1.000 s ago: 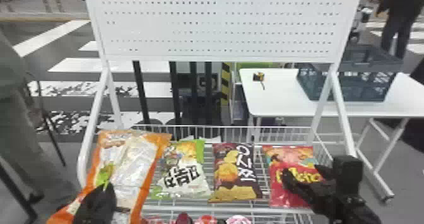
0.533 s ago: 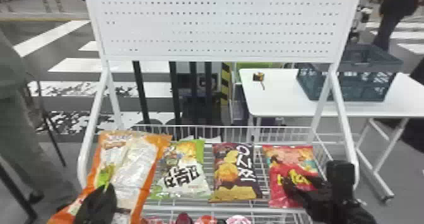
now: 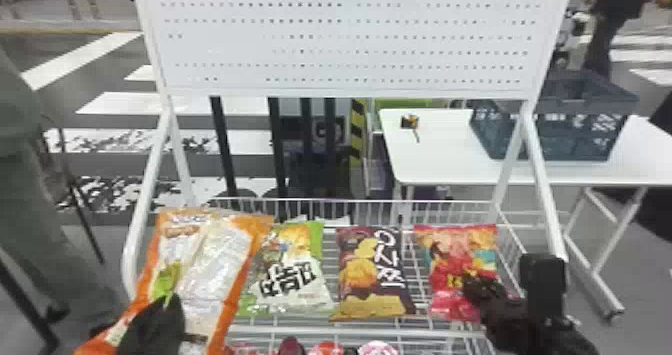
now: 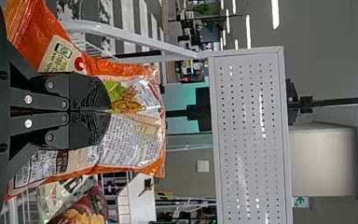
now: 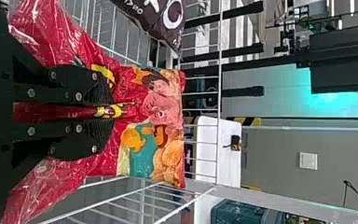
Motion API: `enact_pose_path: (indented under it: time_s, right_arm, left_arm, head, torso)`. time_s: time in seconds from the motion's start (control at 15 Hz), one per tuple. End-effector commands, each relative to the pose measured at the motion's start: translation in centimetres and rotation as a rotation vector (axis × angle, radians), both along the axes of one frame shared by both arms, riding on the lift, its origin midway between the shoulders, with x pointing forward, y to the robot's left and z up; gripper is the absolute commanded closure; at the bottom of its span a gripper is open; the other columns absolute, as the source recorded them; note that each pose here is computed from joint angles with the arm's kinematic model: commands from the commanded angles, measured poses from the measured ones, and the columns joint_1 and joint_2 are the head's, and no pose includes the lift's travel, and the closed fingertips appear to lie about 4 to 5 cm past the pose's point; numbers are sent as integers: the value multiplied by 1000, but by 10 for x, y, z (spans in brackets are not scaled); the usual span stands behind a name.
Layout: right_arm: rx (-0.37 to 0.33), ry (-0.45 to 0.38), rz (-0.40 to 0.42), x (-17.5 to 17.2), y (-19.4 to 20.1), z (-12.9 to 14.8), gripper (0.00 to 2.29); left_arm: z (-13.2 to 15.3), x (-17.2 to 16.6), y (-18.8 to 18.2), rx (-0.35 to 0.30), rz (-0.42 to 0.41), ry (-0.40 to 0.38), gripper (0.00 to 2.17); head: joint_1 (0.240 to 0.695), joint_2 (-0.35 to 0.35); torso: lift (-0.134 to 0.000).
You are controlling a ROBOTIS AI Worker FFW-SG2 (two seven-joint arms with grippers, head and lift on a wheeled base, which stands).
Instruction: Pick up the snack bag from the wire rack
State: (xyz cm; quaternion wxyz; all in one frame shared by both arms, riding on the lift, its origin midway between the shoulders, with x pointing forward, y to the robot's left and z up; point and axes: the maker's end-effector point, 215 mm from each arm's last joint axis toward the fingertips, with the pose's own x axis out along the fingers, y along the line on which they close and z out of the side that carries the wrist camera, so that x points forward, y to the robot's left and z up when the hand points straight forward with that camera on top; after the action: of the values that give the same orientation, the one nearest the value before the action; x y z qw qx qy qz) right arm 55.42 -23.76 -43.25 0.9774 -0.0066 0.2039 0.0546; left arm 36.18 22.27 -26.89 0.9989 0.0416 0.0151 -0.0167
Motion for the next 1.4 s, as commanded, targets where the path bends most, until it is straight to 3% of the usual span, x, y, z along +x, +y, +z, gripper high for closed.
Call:
enact_pose_path:
  time_s: [0.0,0.4,0.73,1.0,1.33]
  right_arm:
    - [0,-63,0,-2,3,24,2165]
    - [7,-211,48,-41,41,105,2165]
    - [9,-265,51,-107,45,128,2165]
    - [65,-337,23,-167,28,159,2162]
    - [70,-312,15,-210,16,161,2162]
  left_arm:
    - [1,-2,-1,2,-3,-1,1767]
    - [6,-4,-3,2,-9,-7,1767]
    - [8,-6,-3,6,-13,-16,1767]
    - [7,-5,0,10,-3,-16,1767]
    - [7,-2,4,-2,4,-20,1767]
  head:
    - [499,0]
    - [499,0]
    - [499,0]
    - [499,0]
    - [499,0]
  torso:
    - [0]
    - [0]
    - [0]
    - [0]
    - [0]
